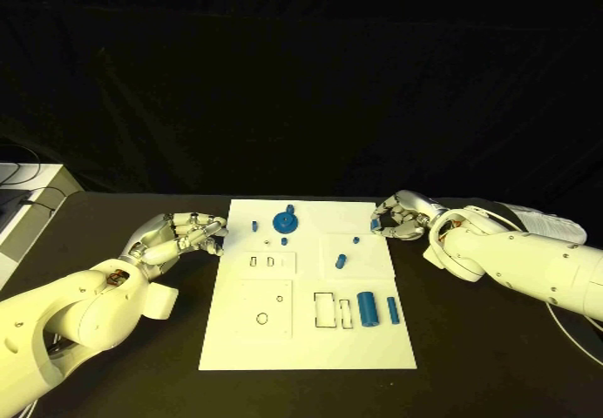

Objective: Assemble the parts on the task board

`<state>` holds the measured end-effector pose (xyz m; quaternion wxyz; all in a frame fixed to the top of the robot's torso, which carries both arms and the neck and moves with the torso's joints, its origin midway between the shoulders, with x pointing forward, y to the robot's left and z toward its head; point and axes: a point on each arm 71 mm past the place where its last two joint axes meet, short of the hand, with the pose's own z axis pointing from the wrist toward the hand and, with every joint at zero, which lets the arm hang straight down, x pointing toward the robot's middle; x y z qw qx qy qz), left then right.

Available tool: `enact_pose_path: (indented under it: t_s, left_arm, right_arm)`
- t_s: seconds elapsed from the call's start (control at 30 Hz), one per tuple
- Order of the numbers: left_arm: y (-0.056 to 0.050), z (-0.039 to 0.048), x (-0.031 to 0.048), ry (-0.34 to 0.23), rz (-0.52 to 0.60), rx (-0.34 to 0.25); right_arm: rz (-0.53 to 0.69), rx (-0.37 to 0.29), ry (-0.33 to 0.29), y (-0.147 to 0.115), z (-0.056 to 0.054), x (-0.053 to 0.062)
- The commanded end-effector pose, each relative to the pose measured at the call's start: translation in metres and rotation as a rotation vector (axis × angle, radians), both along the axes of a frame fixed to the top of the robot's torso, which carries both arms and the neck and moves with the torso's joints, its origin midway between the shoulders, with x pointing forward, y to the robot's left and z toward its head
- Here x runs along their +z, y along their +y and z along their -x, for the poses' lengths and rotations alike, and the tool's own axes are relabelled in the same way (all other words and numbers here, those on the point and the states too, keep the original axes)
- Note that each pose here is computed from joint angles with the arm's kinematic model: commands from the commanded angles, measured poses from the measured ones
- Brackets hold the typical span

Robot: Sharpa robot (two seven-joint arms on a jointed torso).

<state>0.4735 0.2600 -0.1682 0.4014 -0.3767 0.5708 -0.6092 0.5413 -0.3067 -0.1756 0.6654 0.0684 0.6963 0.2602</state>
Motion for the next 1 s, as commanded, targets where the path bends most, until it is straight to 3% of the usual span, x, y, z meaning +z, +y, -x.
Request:
enact_pose_path:
  t_s: [0.03, 0.5, 1.0]
  left_arm:
    - [-0.002, 0.0006, 0.0011, -0.008, 0.006, -0.016]
    - [-0.001, 0.0008, 0.0011, -0.006, 0.003, -0.014]
    - [0.001, 0.0001, 0.0004, -0.006, 0.001, -0.009]
  right_arm:
    - [0.015, 0.017, 0.018, 0.002, 0.001, -0.003]
    - [0.011, 0.024, 0.009, 0.005, 0.001, -0.002]
    - [-0.030, -0.030, -0.107, 0.010, 0.006, 0.010]
